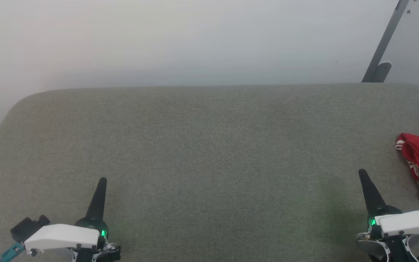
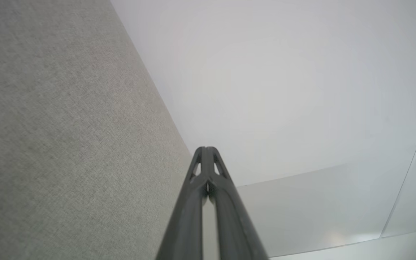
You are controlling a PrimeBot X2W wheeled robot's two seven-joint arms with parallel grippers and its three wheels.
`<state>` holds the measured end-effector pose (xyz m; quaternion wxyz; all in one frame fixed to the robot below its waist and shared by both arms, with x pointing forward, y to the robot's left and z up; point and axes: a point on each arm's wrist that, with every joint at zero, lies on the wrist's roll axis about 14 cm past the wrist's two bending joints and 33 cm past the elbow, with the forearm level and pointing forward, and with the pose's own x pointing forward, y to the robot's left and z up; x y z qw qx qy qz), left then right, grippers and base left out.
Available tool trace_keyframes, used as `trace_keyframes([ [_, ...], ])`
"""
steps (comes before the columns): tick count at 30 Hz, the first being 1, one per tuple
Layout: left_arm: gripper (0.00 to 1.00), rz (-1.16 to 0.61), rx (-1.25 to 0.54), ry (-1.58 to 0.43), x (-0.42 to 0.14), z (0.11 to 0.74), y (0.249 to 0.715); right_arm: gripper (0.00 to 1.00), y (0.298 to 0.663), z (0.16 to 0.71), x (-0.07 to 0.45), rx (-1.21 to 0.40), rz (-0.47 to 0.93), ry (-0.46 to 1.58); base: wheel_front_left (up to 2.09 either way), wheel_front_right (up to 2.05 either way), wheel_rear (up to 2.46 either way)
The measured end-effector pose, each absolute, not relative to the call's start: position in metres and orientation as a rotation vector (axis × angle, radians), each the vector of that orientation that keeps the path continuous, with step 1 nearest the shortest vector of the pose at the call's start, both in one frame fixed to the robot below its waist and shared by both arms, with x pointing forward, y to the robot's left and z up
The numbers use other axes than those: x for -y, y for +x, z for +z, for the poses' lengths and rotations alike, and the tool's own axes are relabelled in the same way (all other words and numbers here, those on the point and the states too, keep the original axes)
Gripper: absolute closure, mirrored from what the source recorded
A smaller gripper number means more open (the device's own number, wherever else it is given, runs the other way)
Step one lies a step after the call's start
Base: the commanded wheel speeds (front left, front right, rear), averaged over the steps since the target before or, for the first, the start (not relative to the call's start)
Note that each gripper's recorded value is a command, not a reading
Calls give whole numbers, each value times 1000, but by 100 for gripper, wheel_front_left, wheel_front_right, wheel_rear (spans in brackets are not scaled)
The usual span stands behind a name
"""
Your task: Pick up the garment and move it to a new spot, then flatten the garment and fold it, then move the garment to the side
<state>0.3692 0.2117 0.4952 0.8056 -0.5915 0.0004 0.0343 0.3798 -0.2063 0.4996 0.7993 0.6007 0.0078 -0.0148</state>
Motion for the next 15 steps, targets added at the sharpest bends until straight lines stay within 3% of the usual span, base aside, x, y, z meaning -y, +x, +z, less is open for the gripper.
trace_keyframes([
  [15, 100, 51, -6, -1383, -207, 498, 376, 100, 383, 501, 204, -15, -26, 1397, 0, 0, 0],
])
